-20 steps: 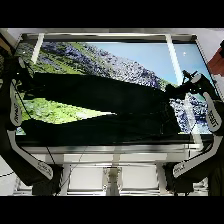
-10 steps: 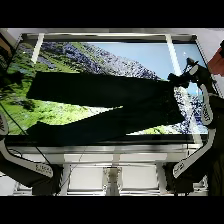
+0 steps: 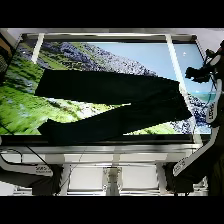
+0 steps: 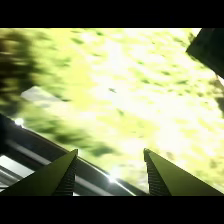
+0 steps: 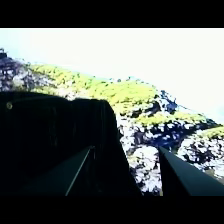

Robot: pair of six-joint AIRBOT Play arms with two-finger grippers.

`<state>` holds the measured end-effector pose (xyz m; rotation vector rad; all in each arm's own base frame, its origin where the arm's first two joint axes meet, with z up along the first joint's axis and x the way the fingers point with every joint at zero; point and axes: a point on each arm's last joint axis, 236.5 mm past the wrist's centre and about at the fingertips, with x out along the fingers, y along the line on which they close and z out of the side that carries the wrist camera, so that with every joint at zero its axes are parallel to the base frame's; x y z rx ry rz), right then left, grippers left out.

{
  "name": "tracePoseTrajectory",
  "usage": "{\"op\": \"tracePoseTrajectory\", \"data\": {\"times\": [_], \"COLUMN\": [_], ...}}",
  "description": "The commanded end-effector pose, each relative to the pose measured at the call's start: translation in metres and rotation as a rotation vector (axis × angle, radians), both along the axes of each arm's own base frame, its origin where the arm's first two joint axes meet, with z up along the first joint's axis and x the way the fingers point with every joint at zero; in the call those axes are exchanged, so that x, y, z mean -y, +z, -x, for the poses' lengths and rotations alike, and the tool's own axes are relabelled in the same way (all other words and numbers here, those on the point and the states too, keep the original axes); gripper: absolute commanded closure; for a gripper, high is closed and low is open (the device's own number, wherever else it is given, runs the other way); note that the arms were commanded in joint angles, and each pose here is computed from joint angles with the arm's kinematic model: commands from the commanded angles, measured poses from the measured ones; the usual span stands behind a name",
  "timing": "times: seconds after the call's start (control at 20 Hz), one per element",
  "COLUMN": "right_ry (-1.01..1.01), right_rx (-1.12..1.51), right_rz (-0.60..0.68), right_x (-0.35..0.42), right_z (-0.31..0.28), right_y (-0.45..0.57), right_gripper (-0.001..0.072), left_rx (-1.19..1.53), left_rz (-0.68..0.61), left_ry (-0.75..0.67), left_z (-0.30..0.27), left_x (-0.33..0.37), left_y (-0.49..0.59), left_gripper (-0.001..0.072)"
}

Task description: Fold the clothes and pants, and hang the long-sleeved shirts on hangers.

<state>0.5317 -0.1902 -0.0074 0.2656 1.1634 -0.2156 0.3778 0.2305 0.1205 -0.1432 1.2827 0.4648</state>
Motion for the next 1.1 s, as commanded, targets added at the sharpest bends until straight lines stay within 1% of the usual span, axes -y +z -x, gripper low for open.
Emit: {"op": "tracePoseTrajectory", "data": {"times": [0.0,0.05,0.1,0.15,0.2,0.25,0.4,0.6,0.9,1.0,1.05], "right_ry": [0.145,0.156,0.169,0.183,0.190,0.199,0.208,0.208,0.278,0.282,0.280], "right_rx": [-0.042,-0.043,-0.056,-0.078,-0.100,-0.123,-0.188,-0.255,-0.239,-0.234,-0.236], "right_rz": [0.022,0.018,0.004,-0.014,-0.039,-0.053,-0.084,-0.114,-0.075,-0.072,-0.064], "right_x": [-0.020,-0.029,-0.041,-0.053,-0.067,-0.081,-0.120,-0.160,-0.192,-0.192,-0.190], "right_z": [0.031,0.039,0.049,0.061,0.074,0.086,0.117,0.135,0.127,0.126,0.126], "right_y": [0.038,0.045,0.050,0.053,0.056,0.058,0.071,0.080,0.080,0.080,0.080], "right_gripper": [0.0265,0.0264,0.0265,0.0265,0.0286,0.0332,0.0332,0.0330,0.0328,0.0326,0.0320], "left_rx": [0.012,-0.009,-0.044,-0.113,-0.172,-0.226,-0.339,-0.169,-0.289,-0.355,-0.392], "left_rz": [0.264,0.336,0.380,0.417,0.449,0.485,0.576,0.698,0.802,0.800,0.771], "left_ry": [-0.132,-0.118,-0.074,0.003,0.042,0.050,-0.043,-0.104,-0.106,-0.080,-0.051], "left_z": [0.018,0.026,0.037,0.053,0.067,0.078,0.106,0.077,0.108,0.123,0.132], "left_x": [0.051,0.058,0.060,0.060,0.063,0.068,0.092,0.128,0.152,0.150,0.142], "left_y": [0.000,-0.009,-0.021,-0.038,-0.054,-0.073,-0.124,-0.171,-0.180,-0.179,-0.180], "left_gripper": [0.0226,0.0227,0.0228,0.0250,0.0250,0.0250,0.0246,0.0246,0.0247,0.0247,0.0247]}}
